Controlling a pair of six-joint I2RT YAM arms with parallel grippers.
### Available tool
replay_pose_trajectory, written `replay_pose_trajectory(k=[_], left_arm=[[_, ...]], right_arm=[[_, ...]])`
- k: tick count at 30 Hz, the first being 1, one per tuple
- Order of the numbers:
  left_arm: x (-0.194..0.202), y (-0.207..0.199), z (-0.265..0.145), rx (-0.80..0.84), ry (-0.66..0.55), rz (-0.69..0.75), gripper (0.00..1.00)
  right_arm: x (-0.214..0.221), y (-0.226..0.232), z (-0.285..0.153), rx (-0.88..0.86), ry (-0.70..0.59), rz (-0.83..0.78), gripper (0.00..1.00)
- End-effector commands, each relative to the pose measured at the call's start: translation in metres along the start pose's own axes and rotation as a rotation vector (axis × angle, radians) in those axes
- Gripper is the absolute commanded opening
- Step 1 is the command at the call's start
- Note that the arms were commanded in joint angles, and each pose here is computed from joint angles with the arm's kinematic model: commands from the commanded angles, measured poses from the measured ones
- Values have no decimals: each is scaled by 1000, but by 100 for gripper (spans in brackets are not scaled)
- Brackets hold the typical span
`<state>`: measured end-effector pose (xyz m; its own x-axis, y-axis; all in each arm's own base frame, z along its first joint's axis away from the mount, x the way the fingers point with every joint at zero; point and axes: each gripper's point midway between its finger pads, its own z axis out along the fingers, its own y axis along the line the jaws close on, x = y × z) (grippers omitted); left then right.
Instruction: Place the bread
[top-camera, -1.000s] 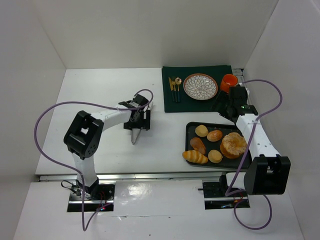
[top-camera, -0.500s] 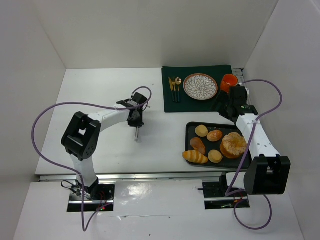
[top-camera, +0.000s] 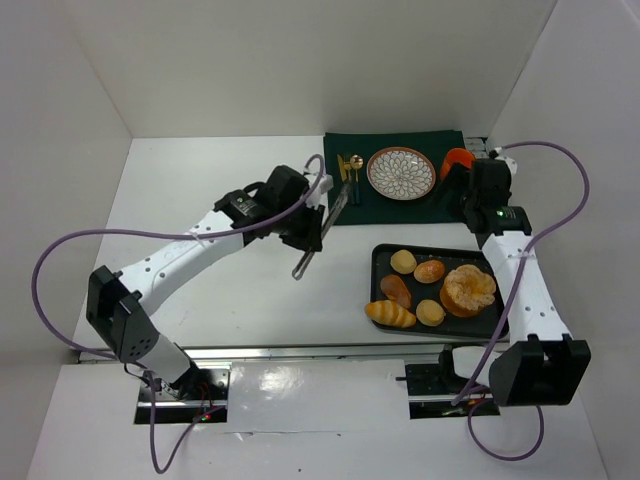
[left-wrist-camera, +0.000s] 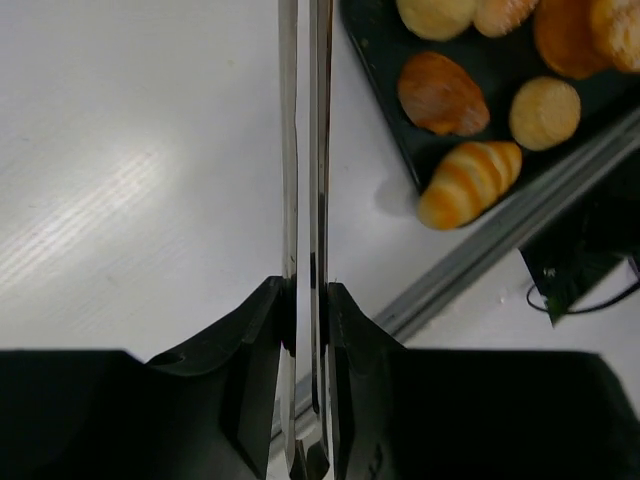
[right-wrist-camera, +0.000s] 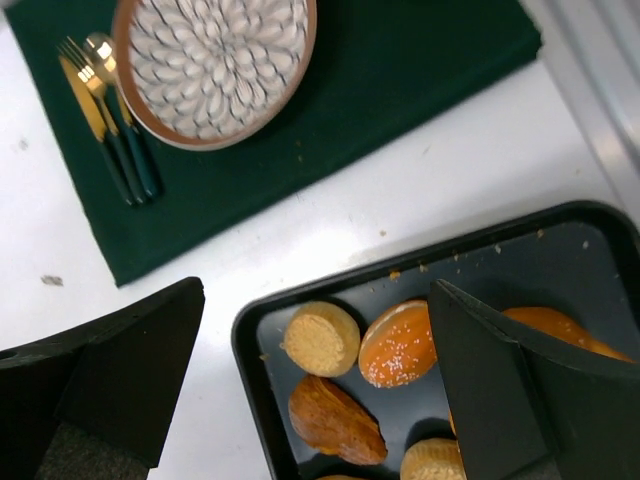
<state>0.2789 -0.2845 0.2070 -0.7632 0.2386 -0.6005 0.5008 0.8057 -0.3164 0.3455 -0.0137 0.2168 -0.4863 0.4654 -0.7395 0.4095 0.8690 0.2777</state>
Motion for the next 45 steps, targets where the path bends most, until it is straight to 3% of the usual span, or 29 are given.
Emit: replay_pose_trajectory(k=[1, 4, 9, 20, 24, 31, 41, 45], left_arm=[[21, -32, 0, 99, 106, 40, 34], [22, -43, 10, 129, 119, 30, 34], [28, -67, 20, 180, 139, 26, 47], [17, -97, 37, 257, 135, 4, 48], [13, -98, 48, 243, 140, -41, 56], [7, -100, 74, 230, 165, -76, 58], [25, -92, 102, 198, 236, -112, 58], [24, -97, 94, 222, 235, -121, 39]], right_arm=[[-32, 0, -33, 12, -110, -6, 100], [-44, -1, -45, 16, -155, 3, 100], [-53, -4, -56, 33, -177, 7, 100], [-50, -5, -55, 36, -170, -4, 100], [-49, -4, -55, 28, -166, -4, 100], [-48, -4, -52, 32, -158, -6, 100], [-46, -3, -55, 22, -153, -7, 100], [-47, -4, -62, 23, -152, -7, 100]])
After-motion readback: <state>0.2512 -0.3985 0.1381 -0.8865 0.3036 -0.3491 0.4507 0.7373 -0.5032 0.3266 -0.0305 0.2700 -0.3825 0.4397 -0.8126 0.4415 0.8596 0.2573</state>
